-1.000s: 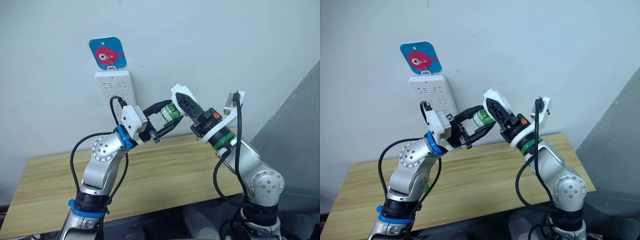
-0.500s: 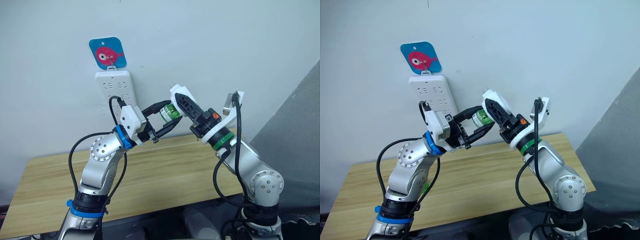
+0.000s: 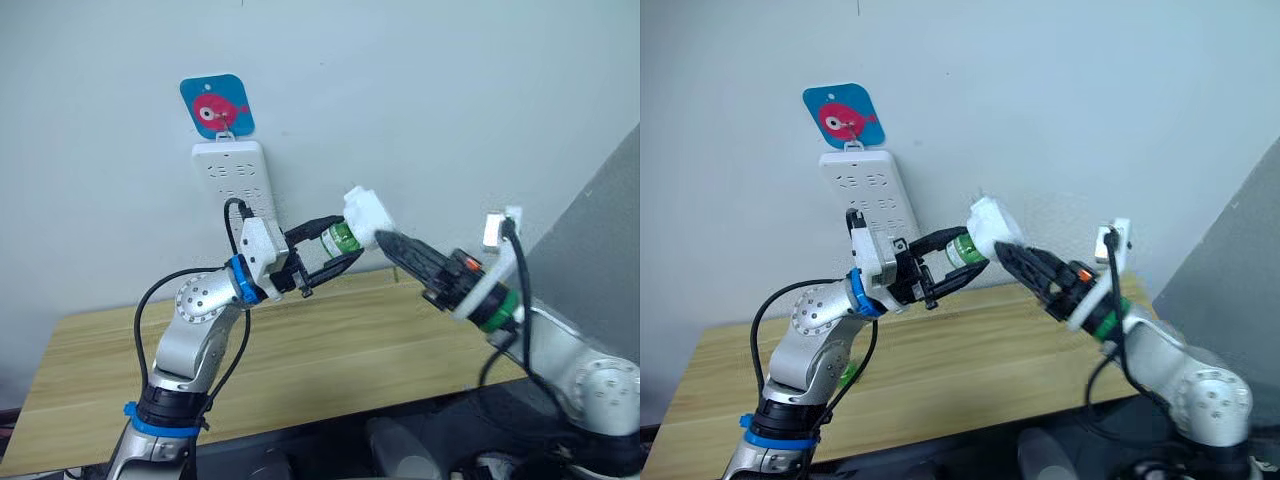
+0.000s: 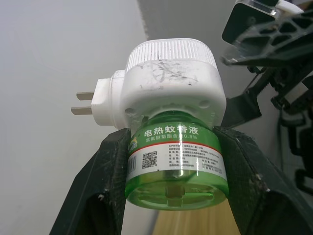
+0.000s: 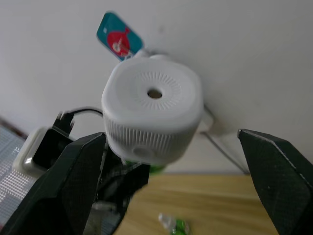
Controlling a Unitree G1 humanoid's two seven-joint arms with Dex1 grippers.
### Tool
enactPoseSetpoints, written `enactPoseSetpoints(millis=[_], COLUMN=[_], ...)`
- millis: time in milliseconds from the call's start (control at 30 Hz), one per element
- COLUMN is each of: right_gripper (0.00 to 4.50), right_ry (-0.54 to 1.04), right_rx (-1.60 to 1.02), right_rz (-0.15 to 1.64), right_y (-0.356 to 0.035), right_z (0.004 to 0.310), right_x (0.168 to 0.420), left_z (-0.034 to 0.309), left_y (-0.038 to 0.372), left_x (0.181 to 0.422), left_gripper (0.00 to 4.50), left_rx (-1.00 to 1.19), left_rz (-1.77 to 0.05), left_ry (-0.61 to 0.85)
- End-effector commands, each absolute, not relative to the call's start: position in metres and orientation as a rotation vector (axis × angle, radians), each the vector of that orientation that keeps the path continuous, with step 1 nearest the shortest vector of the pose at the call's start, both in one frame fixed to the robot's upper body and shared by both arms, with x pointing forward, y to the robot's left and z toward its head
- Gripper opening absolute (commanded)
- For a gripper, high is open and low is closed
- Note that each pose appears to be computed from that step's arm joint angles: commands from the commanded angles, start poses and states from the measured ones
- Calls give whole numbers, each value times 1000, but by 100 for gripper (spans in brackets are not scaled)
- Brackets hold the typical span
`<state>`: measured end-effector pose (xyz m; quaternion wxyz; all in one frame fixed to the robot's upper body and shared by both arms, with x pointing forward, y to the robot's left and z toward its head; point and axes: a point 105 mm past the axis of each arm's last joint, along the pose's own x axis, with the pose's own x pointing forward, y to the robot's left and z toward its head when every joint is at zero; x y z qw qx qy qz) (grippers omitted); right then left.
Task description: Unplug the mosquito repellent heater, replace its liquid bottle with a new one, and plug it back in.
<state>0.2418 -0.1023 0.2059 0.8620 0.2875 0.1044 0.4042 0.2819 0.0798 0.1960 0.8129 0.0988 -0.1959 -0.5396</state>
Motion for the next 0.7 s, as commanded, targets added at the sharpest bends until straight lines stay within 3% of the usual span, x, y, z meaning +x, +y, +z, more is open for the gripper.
enactPoseSetpoints(millis=[33,200,400,700], right_gripper=[450,450,450,450], right_ry=[218,386,553,617], right_rx=[548,501,510,528], right_rz=[986,1028,1059,1176], right_y=[-115,-136,-128,-108], right_z=[223,218,201,199], right_x=[223,220,225,228], left_z=[201,185,180,177], left_y=[86,89,84,82], left_x=[277,263,247,241], left_gripper=[227,227,227,227], left_rx=[252,347,422,453], left_rz=[-1222,-1390,-1503,-1533], left_ry=[-449,-425,-468,-483])
